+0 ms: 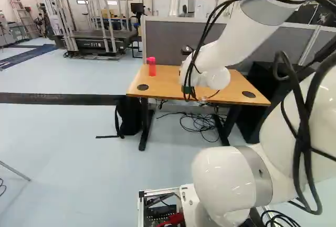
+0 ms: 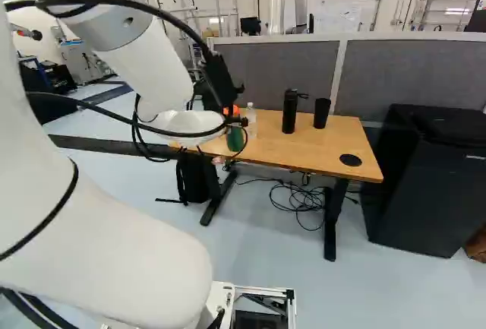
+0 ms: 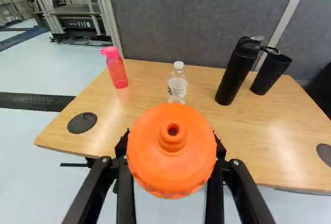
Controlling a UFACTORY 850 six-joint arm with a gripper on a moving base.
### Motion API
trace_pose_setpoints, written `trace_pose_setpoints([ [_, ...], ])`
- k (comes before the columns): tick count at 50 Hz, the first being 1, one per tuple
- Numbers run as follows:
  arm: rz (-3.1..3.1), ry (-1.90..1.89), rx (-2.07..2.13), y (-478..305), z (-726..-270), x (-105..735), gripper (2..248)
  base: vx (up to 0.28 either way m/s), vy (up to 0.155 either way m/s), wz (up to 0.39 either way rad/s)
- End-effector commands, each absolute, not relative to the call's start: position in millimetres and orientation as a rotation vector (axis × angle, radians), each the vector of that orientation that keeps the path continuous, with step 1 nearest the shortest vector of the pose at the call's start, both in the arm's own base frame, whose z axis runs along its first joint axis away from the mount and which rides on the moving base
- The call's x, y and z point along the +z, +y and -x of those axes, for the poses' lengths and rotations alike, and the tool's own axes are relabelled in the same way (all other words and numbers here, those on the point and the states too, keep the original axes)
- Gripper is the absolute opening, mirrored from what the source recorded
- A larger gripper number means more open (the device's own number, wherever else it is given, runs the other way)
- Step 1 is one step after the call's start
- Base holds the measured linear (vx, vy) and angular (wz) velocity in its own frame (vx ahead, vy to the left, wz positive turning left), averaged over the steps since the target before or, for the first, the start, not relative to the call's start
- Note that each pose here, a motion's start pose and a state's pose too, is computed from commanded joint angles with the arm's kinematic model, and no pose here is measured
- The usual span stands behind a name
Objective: Pick up the green bottle from the table
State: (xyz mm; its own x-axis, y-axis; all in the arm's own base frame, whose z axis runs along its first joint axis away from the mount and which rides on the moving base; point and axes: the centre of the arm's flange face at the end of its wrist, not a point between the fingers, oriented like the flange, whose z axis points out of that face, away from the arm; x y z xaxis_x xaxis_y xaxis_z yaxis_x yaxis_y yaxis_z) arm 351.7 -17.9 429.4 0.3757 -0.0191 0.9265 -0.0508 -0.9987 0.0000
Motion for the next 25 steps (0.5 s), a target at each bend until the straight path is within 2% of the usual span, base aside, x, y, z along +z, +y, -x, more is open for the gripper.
trace_pose_setpoints([
  [25, -2.567, -0.026, 1.791, -6, -304, 389, 121, 0.000, 0.000, 0.000],
])
